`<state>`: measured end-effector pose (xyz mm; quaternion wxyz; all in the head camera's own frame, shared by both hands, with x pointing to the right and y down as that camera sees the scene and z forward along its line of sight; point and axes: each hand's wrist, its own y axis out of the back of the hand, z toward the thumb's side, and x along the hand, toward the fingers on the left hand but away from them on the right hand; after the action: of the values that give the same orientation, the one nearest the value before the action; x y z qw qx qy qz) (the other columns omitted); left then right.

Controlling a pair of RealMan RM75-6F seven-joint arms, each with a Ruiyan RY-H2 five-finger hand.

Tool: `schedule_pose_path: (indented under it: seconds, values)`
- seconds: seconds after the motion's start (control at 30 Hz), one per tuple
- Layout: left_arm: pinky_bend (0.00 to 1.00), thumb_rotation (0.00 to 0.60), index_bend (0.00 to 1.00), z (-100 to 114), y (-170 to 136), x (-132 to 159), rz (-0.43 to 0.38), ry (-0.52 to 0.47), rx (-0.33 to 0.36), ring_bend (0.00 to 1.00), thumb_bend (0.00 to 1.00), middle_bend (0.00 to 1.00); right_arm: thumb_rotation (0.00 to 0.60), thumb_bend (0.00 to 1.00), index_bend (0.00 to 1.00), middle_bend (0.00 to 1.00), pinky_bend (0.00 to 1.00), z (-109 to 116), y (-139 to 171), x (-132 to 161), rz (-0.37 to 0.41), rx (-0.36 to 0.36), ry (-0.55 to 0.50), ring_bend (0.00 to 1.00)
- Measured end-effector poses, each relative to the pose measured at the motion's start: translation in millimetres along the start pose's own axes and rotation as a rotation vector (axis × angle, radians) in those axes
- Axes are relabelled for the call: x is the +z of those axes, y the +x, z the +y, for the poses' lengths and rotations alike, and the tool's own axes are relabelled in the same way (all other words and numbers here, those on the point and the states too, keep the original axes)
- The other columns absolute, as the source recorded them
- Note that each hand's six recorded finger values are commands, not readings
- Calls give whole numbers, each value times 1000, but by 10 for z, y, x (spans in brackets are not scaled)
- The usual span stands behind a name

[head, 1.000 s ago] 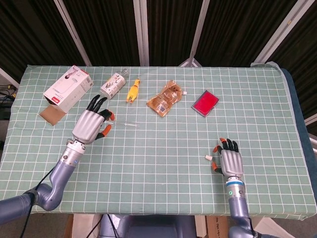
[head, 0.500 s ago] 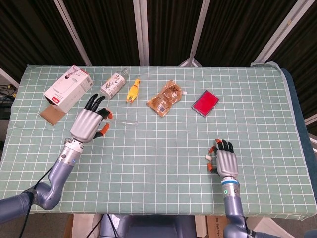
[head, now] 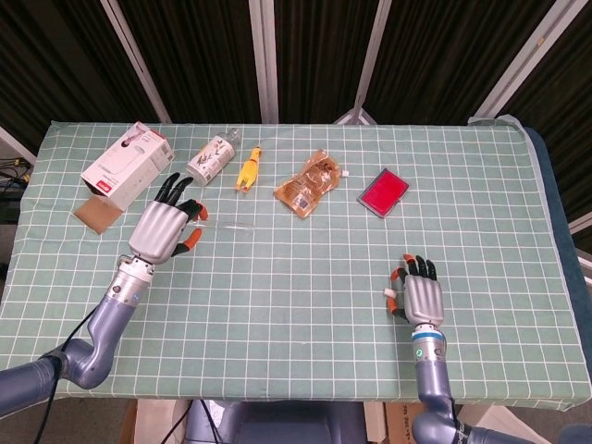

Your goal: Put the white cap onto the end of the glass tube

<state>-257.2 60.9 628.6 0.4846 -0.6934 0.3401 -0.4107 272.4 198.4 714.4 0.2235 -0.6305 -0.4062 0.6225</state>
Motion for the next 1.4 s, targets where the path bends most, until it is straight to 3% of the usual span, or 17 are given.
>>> schedule_pose_path:
  seconds: [0.57,1.4]
  values:
    - [0,600,515,-7,-5,-5,-1,1,0,96,620,526,600,352,527,178,0,-1,-65,-57,-26,-5,19,0]
    - [0,600,513,-40,-8,2,0,-1,-7,95,620,525,600,358,575,191,0,-12,-87,-43,-20,-2,5,0]
